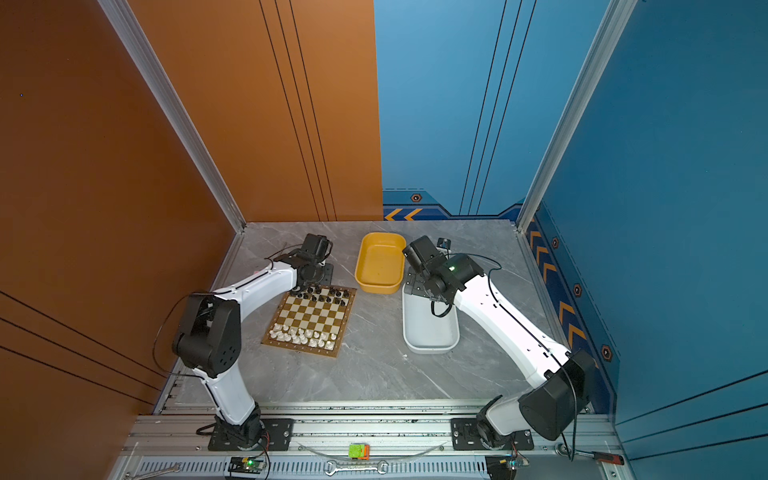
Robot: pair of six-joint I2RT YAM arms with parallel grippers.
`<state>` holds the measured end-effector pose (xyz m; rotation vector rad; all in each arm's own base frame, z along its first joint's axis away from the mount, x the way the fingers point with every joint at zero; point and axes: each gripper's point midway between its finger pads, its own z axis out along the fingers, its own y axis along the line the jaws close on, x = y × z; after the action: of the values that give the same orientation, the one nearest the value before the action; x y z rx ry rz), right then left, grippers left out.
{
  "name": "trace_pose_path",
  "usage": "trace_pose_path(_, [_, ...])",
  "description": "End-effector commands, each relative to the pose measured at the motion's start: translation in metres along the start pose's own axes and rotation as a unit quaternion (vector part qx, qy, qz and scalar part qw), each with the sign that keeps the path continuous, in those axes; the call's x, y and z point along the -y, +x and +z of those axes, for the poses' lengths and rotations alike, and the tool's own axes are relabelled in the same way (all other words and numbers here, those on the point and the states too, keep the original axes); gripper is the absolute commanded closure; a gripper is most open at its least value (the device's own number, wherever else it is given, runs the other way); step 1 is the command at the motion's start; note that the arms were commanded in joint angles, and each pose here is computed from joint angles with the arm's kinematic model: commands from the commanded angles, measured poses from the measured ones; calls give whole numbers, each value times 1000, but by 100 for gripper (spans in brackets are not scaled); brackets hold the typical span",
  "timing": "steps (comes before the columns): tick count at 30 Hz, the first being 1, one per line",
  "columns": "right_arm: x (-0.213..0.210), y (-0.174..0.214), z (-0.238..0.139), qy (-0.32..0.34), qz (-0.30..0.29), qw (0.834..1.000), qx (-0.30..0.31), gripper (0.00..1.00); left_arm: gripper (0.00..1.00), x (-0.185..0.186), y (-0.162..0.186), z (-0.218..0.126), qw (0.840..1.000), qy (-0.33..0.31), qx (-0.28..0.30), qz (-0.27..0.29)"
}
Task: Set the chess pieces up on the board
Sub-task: 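Move the black pawn over the gap in the black pawn row, then lower the black pawn into the gap in the black pawn row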
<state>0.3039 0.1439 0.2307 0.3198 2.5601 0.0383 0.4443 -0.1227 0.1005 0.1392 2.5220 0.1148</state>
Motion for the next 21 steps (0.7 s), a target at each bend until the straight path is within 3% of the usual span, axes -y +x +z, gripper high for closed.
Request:
trace_pose_path(1, [4, -3, -2, 10, 6, 1000, 14, 0, 97, 4, 12, 11, 1000, -9, -13, 24])
trace_pose_path(21, [10, -1, -4, 15, 6, 1000, 20, 0, 97, 5, 22, 17, 997, -51, 11, 58])
